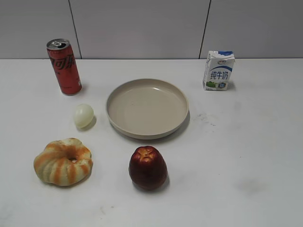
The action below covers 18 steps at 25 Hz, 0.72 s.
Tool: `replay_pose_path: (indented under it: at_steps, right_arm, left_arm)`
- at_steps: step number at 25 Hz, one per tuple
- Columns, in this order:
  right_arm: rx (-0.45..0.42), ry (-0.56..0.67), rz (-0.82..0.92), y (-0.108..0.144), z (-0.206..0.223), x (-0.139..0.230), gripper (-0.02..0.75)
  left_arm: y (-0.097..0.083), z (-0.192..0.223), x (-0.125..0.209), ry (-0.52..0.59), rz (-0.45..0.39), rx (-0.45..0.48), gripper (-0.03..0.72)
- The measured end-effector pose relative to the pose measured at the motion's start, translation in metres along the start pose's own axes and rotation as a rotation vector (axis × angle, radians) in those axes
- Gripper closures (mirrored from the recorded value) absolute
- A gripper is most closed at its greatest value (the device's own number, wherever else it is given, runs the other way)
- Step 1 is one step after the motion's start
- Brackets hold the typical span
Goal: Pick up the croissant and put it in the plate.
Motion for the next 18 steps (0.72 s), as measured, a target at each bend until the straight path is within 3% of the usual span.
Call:
replay_pose_path:
  at_steps: [14, 18]
  right_arm:
    - [0.0, 0.0, 0.0, 0.0, 0.0, 0.0, 0.218]
    - [0.0, 0.0, 0.0, 0.0, 0.0, 0.0, 0.218]
  left_arm:
    - [0.0, 0.001, -0.001, 0.002, -0.002, 0.003, 0.03]
    - [0.009, 0.008, -0.024, -0.001, -0.011, 0.005, 0.037]
Point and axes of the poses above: a point on each arm's last joint axis where the gripper is mounted, z pointing out along that axis toward the gripper, y along the wrist's bending axis when the last joint is at zero, x = y × z, the point moved 1 cm from there along z, pointing out along that axis toward the gripper, and after that the axes turned 14 degrees about z, right-handed, at the moved point
